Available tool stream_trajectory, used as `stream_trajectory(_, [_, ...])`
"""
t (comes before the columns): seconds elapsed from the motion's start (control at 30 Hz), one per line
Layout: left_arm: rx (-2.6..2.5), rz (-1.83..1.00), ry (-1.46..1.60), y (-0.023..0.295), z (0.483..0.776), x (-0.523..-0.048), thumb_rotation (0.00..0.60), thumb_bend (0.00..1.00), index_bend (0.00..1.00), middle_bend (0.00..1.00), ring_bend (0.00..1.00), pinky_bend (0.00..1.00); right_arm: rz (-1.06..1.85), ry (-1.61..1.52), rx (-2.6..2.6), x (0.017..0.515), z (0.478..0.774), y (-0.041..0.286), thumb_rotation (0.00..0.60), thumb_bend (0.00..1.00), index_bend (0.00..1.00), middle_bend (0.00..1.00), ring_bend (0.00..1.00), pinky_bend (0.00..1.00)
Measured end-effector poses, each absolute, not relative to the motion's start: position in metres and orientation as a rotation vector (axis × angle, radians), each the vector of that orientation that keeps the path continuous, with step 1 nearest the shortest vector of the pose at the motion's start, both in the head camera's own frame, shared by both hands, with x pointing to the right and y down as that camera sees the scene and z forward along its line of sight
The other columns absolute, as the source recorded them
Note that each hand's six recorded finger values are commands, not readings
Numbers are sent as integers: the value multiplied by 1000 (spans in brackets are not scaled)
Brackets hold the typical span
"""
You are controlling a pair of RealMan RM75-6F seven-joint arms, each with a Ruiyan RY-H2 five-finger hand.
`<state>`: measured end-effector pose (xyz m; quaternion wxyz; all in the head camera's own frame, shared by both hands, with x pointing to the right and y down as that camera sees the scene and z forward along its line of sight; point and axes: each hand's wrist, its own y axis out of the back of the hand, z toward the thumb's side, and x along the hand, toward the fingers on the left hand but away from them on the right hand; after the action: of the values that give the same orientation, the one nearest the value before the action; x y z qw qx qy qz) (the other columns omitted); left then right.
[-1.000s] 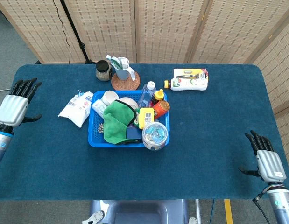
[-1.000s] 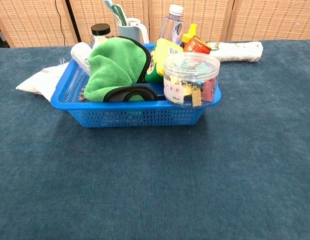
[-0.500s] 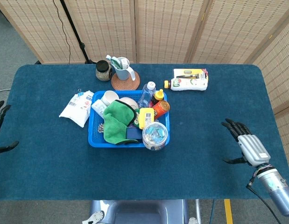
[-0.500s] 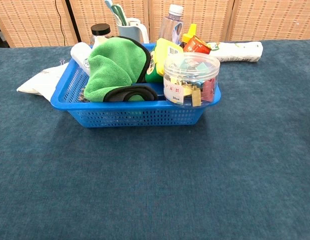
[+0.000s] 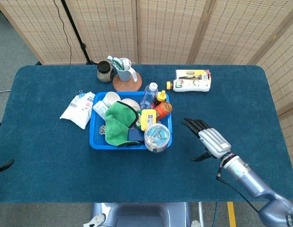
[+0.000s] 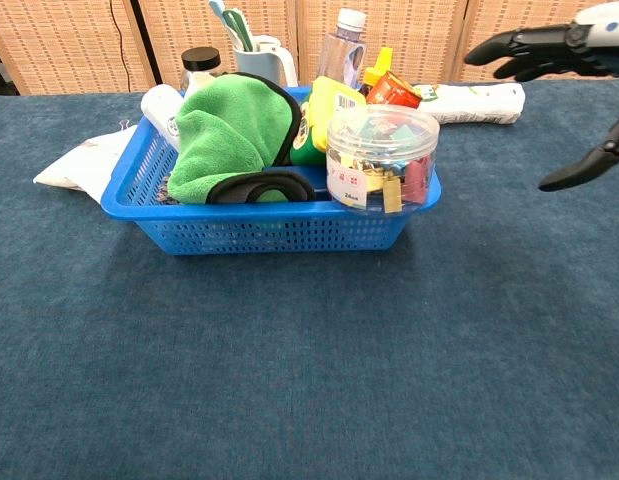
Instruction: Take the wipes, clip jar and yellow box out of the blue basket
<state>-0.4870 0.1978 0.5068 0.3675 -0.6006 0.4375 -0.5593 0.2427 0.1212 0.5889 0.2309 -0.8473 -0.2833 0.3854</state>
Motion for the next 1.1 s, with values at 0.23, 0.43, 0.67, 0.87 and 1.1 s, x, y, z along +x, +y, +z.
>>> stream_trajectory(0.23, [-1575,-1446,1125,199,515,-485,600,70,0,0,0,0,993,-707,-2420,193,590,112,600,0,0,0,0,0])
stream_trajectory(0.43, [-1582,-1448,1122,197,518,-485,600,71,0,0,0,0,966,-609,-2430,161,590,106,600,0,0,0,0,0])
stream_trajectory(0.67, [-1599,-1448,1115,197,520,-485,600,71,0,0,0,0,1023,-541,-2406,145,610,102,600,0,0,0,0,0])
stream_trajectory(0.87, [-1606,-1450,1118,195,521,-487,600,70,0,0,0,0,1082,-547,-2398,148,625,102,600,0,0,8,8,62])
stream_trajectory(1.1, [-1619,-1448,1113,195,521,-486,600,70,0,0,0,0,1049,-653,-2377,148,626,100,600,21,321,379,374,554])
